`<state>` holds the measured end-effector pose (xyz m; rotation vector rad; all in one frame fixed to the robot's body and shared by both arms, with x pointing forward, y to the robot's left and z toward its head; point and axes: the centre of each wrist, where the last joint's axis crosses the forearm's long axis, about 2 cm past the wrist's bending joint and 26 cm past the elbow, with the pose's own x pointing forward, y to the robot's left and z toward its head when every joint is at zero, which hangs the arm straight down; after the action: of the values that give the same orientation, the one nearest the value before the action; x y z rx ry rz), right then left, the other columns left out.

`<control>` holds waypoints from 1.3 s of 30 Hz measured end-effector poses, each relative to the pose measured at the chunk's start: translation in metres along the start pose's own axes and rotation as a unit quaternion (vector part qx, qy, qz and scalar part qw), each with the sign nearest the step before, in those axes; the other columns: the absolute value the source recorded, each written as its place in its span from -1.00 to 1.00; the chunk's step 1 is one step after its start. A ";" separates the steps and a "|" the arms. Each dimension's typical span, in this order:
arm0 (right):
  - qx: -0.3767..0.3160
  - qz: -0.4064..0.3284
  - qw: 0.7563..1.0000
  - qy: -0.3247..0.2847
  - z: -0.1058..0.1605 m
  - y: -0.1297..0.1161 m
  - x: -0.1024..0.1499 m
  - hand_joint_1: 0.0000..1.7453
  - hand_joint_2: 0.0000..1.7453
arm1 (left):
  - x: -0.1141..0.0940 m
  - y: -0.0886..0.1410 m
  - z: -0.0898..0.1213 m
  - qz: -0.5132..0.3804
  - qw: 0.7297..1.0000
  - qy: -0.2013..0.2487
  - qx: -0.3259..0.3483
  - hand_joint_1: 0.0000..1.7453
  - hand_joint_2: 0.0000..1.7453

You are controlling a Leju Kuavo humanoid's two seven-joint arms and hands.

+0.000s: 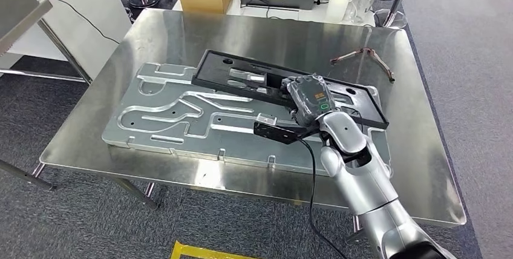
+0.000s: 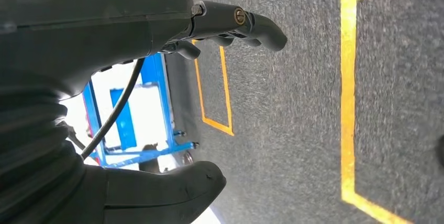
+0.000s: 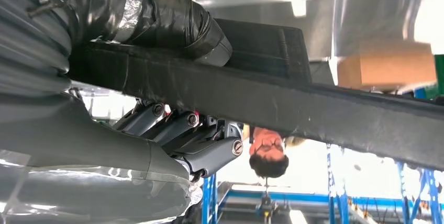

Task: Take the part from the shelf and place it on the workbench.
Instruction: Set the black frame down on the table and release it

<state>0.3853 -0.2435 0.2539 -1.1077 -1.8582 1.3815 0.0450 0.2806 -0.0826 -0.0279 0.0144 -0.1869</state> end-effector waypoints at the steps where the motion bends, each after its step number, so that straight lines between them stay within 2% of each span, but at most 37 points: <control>1: 0.004 -0.001 1.000 0.000 0.000 0.002 0.000 0.92 1.00 | 0.000 0.000 0.000 -0.003 1.000 0.001 0.001 -1.00 1.00; 11: 0.031 -0.012 0.999 -0.002 -0.003 0.017 0.010 0.92 1.00 | 0.000 0.000 0.007 -0.006 1.000 0.001 0.006 -1.00 1.00; 17: 0.085 -0.033 0.996 -0.011 0.002 0.050 0.031 0.92 1.00 | 0.001 0.000 0.008 0.000 1.000 -0.019 0.007 -1.00 1.00; 26: 0.133 -0.048 0.990 -0.025 0.002 0.077 0.055 0.92 1.00 | 0.001 0.001 0.010 0.009 0.999 -0.038 0.007 -1.00 1.00; 30: 0.151 -0.049 0.987 -0.029 0.004 0.086 0.060 -1.00 -1.00 | 0.001 0.001 0.010 0.008 0.999 -0.036 0.008 -1.00 1.00; 31: 0.157 -0.051 0.986 -0.030 0.005 0.088 0.062 -1.00 -1.00 | 0.001 0.001 0.010 0.007 0.999 -0.034 0.008 -1.00 1.00; 35: 0.171 -0.056 0.983 -0.037 0.008 0.096 0.069 -1.00 -1.00 | 0.002 0.002 0.010 0.003 1.000 -0.026 0.009 -1.00 -1.00; 39: 0.177 -0.063 0.981 -0.045 0.007 0.099 0.073 -1.00 -1.00 | 0.001 0.004 0.009 -0.001 1.000 -0.016 0.008 -1.00 -1.00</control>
<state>0.3706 -0.1712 0.1552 -0.7486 -1.6258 1.6304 0.0469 0.2841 -0.0738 -0.0141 -0.0197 -0.1877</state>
